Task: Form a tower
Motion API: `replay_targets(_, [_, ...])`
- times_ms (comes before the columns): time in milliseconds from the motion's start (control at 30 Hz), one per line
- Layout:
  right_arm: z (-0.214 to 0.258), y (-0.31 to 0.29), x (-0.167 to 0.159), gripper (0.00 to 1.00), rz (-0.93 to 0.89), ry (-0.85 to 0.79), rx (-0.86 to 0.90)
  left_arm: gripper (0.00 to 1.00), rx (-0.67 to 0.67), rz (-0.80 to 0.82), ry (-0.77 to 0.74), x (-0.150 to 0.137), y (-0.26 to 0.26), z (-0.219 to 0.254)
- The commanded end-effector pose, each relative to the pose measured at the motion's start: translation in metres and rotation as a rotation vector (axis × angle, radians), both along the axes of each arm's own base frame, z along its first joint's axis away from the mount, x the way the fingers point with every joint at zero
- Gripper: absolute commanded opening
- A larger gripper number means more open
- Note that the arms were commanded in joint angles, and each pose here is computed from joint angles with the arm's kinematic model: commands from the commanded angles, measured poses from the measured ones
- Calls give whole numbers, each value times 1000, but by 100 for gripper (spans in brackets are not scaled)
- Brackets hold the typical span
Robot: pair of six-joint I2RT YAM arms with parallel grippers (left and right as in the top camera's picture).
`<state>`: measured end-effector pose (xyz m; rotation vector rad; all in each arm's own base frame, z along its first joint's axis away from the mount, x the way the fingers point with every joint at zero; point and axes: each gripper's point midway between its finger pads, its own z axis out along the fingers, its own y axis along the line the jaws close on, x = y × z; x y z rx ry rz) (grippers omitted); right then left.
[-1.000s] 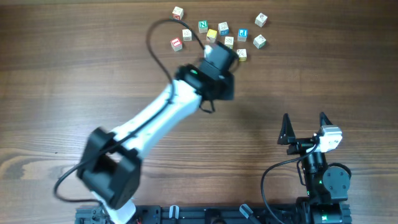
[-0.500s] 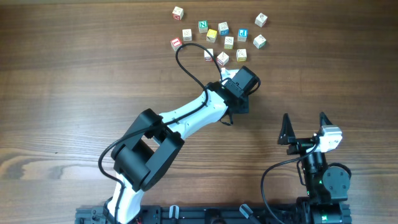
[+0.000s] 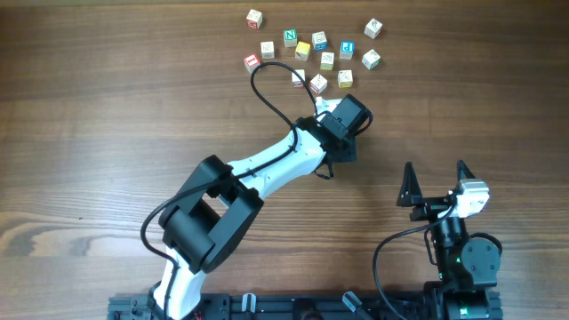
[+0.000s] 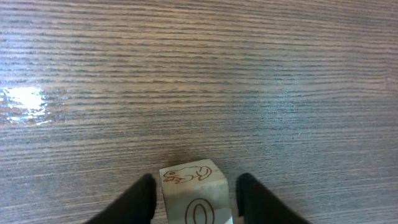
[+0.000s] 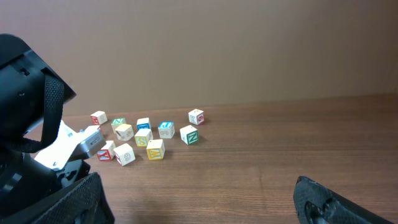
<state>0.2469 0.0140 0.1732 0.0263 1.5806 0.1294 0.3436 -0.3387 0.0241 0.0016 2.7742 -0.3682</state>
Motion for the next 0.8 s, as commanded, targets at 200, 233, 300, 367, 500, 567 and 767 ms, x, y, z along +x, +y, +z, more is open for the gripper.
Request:
replay_targets(200, [1, 3, 0, 100, 19, -6, -18, 87, -16, -122, -173, 43, -10, 60])
replay_targets(233, [1, 3, 0, 100, 19, -6, -18, 99, -3, -123, -234, 59, -2, 89])
replay_targets(300, [1, 3, 0, 100, 19, -6, -18, 100, 64, -114, -333, 81, 25, 133])
replay_targets(367, [1, 3, 0, 100, 19, -6, -18, 100, 233, -50, -406, 92, 88, 174])
replay_targets(500, [1, 3, 0, 100, 19, -6, -18, 100, 527, 123, -287, 51, 223, 214])
replay_targets(567, [7, -1, 0, 100, -5, -30, -19, 100, 572, 215, -166, 18, 271, 219])
replay_targets(767, [10, 54, -13, 100, 324, 73, 498, 100, 409, 616, -90, 3, 317, 220])
